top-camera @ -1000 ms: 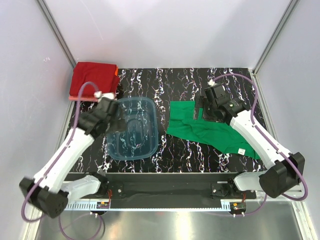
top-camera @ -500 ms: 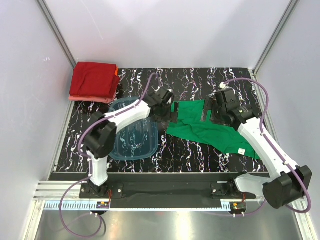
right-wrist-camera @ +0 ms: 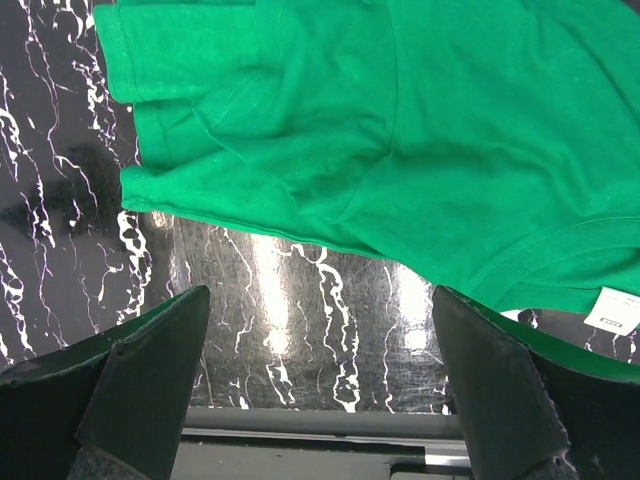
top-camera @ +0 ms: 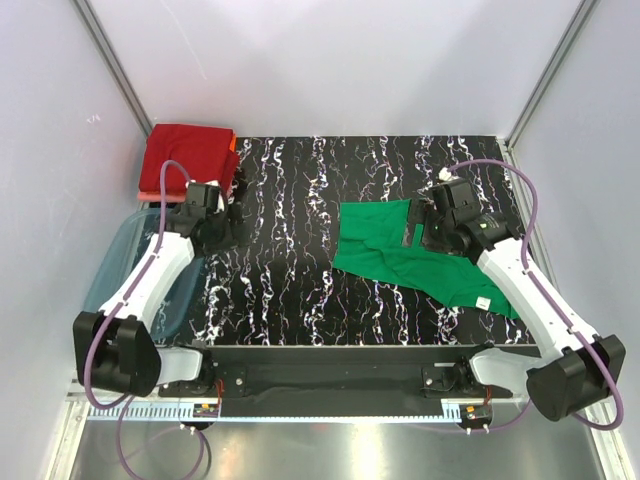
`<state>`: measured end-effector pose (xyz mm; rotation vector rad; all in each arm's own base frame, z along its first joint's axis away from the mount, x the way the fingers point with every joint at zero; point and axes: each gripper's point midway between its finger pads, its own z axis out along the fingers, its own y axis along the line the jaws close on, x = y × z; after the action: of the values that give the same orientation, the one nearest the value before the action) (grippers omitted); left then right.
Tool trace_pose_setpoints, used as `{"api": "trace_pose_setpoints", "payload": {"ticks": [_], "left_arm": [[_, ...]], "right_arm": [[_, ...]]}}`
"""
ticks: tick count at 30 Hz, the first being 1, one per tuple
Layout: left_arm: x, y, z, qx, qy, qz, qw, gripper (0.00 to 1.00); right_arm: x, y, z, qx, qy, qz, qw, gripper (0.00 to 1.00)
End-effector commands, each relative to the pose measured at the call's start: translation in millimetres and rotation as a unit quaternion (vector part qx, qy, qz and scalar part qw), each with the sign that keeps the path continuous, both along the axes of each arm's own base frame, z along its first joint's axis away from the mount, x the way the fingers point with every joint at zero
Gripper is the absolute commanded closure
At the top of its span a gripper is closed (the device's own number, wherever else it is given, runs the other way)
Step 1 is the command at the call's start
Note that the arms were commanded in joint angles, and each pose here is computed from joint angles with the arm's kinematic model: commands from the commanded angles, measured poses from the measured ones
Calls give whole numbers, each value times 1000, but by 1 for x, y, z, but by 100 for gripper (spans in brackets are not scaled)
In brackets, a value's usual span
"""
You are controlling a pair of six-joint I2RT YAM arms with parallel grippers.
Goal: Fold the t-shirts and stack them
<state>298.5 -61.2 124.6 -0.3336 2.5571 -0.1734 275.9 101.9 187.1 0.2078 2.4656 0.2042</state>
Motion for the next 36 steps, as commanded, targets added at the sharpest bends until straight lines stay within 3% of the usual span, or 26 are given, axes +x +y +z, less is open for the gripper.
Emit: {"api": "trace_pose_setpoints", "payload": {"ticks": [1, 5, 12, 18, 22, 29, 32, 35, 36], "left_arm": [[-12, -8, -3, -1, 10, -52, 999, 4], [-8, -32, 19, -40, -26, -73, 996, 5], [12, -122, 22, -105, -56, -155, 981, 9], [9, -219, -14, -178, -23, -233, 956, 12], [12, -249, -43, -197, 2, -246, 949, 13], [12, -280, -71, -217, 22, -262, 940, 18], [18, -286, -80, -222, 24, -253, 941, 24], [27, -292, -81, -226, 14, -250, 941, 40], [29, -294, -82, -227, 13, -252, 941, 48]], "right_arm": [[9, 8, 11, 15, -13, 11, 1000, 0], [13, 14, 6, 22, -9, 26, 999, 0], [31, 11, -28, -10, 38, 16, 999, 0], [33, 1, -69, -8, 84, -4, 996, 4], [32, 10, -86, 18, 108, 3, 994, 14], [21, 16, -133, 28, 168, -2, 985, 20], [23, 17, -145, 25, 182, -4, 983, 25], [23, 18, -160, 22, 198, -3, 980, 32], [24, 19, -162, 21, 201, -1, 979, 43]]}}
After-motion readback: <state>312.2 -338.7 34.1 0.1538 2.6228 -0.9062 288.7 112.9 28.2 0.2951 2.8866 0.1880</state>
